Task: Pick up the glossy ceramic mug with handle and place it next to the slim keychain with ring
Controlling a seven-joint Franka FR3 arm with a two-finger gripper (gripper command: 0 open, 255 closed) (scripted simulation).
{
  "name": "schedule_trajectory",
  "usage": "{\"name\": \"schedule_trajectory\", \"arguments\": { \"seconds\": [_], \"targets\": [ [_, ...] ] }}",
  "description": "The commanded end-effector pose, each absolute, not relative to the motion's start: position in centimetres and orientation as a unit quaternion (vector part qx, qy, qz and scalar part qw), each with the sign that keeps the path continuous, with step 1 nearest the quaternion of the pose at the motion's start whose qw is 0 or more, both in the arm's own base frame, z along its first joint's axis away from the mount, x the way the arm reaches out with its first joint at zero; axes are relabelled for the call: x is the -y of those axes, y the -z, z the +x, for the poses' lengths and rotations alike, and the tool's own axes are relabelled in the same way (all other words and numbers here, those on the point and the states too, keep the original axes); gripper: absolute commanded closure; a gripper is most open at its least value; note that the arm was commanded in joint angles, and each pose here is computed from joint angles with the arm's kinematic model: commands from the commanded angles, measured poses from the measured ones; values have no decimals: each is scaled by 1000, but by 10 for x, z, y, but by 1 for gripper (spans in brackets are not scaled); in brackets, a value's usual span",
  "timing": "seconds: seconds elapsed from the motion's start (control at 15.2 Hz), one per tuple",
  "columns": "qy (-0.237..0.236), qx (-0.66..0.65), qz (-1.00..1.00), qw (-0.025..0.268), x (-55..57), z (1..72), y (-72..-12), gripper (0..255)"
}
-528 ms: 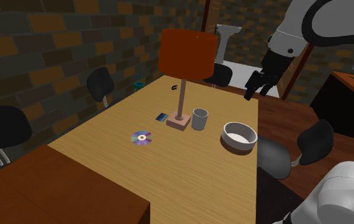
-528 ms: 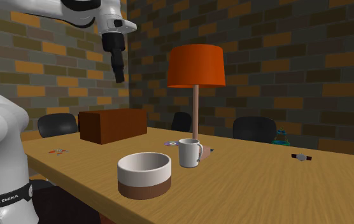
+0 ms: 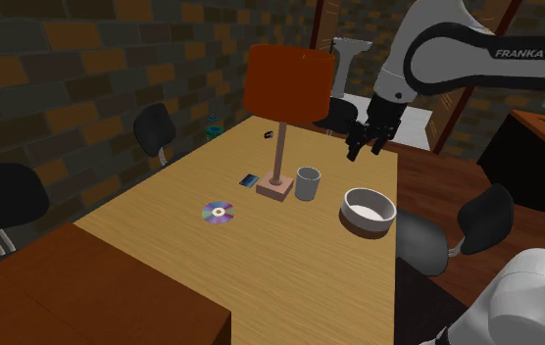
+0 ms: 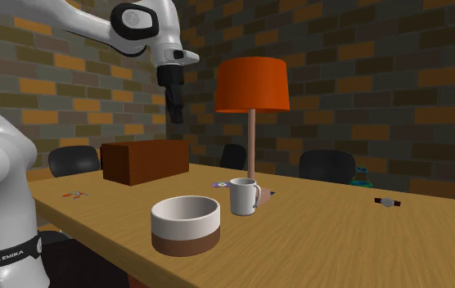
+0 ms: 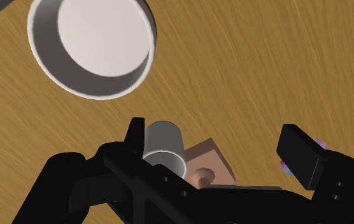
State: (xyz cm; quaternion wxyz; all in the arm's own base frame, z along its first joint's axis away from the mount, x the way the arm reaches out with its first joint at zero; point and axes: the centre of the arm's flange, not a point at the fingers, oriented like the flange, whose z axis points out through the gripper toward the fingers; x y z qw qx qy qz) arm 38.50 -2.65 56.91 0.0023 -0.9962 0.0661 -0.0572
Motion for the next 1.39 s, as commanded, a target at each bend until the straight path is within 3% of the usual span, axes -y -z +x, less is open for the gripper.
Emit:
{"name": "schedule_trajectory", "arguments": {
  "seconds": [0.0, 1.32],
  "targets": [
    [54, -68, -996, -1, 26, 405, -554, 0],
    [17, -90, -995, -27, 31, 603, -384, 0]
  ]
}}
